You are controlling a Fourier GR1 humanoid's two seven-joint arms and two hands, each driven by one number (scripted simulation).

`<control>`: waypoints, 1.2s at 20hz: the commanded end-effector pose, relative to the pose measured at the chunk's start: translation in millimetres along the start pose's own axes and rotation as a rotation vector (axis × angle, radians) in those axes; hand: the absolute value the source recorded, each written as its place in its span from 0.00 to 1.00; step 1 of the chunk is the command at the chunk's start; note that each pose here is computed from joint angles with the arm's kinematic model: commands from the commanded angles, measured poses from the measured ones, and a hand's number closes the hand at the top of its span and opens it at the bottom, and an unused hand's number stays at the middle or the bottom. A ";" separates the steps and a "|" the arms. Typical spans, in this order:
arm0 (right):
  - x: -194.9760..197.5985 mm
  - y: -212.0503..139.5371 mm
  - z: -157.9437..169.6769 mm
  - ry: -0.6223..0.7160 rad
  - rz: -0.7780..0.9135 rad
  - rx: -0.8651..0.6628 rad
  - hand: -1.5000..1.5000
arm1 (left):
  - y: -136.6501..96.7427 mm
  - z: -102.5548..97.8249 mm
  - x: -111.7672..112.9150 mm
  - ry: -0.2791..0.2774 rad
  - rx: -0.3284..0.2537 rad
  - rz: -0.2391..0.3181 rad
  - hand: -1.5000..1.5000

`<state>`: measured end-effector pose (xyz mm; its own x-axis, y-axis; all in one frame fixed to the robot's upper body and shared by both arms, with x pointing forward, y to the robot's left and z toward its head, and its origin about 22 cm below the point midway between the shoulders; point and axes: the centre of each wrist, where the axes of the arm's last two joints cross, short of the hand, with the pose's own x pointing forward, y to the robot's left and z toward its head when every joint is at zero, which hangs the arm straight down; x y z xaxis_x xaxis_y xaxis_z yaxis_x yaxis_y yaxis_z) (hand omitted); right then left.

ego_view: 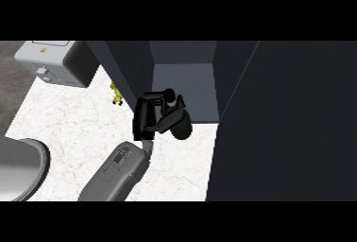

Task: Pick up the wine, place it into the cabinet and close the cabinet

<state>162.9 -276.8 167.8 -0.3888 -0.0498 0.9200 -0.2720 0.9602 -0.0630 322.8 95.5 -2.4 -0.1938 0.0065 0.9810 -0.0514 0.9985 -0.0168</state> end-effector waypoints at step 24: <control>-0.6 -3.7 5.3 -0.019 -0.055 0.061 0.00 | -12.2 -67.3 -16.5 0.065 0.025 -0.003 1.00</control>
<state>160.2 -276.5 160.7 -0.3917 -0.1018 0.9145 -0.3169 0.9480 -0.0302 395.0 86.3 2.1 -0.1521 0.0308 0.9879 -0.0622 0.9972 -0.0407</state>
